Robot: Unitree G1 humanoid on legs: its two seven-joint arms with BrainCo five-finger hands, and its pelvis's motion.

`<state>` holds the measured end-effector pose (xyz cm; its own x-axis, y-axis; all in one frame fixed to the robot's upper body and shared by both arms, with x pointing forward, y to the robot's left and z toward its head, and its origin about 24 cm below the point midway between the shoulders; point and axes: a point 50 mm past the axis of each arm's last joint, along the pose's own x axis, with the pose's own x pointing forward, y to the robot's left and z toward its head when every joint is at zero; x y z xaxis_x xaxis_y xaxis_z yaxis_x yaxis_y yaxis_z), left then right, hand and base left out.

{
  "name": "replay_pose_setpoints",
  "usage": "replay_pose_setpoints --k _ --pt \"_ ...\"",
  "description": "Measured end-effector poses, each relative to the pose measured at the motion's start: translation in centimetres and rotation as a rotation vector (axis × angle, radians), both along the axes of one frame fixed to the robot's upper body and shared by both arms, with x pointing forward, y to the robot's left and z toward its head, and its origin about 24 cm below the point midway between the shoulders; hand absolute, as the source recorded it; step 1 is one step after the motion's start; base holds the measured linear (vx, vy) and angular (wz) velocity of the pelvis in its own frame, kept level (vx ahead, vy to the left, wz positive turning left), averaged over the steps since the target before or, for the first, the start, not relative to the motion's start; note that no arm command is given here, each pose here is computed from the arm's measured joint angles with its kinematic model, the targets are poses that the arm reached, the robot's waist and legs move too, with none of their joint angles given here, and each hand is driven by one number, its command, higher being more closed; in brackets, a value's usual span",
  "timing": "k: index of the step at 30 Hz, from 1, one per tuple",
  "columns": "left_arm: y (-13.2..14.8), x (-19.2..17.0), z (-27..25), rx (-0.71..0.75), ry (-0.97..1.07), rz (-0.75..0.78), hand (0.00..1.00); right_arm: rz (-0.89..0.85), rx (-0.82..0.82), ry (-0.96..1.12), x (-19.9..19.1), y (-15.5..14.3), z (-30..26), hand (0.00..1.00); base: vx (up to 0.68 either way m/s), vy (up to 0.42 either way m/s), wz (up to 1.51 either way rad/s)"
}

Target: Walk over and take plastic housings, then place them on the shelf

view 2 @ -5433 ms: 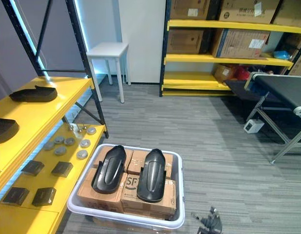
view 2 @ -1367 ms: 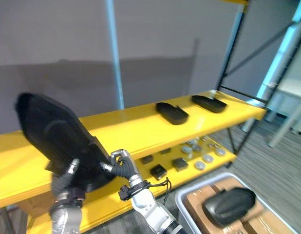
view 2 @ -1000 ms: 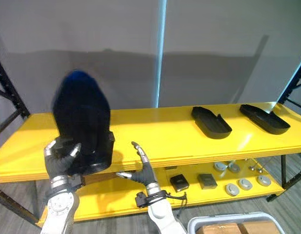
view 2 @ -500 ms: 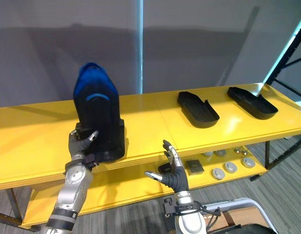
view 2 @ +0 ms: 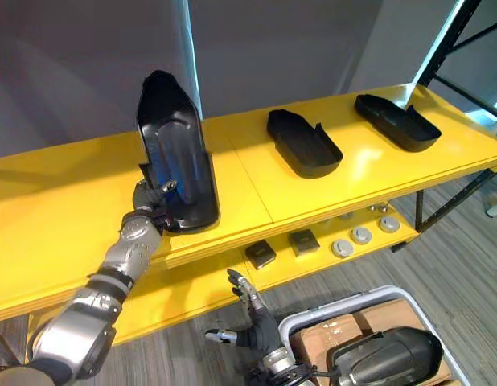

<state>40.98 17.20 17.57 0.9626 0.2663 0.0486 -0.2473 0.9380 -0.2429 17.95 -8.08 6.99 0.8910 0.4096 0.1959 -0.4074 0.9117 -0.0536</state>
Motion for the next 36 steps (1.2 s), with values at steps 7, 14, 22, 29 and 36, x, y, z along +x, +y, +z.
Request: replay_pose_setpoints --k 7,14,22,29,36 --pt "0.9 0.5 1.7 0.076 0.004 0.067 1.00 0.024 -0.050 -0.005 -0.1 0.0 -0.2 0.00 0.00 0.000 0.00" --pt "3.1 0.3 2.5 0.148 0.027 0.191 1.00 0.022 -0.050 -0.003 -0.2 0.0 -0.3 0.00 0.00 0.000 0.00" --pt "3.9 0.4 2.8 0.189 0.058 0.215 0.00 0.020 -0.049 0.000 -0.2 0.0 -0.3 0.00 0.02 0.006 0.03" --pt "4.7 0.3 3.4 0.244 0.047 0.213 0.00 0.015 -0.041 0.008 -0.2 0.1 -0.4 0.00 0.00 0.000 0.00" --pt "5.1 0.3 4.2 0.301 0.033 0.208 0.00 0.009 -0.036 0.020 -0.3 0.1 -0.6 0.00 0.00 0.002 -0.01"
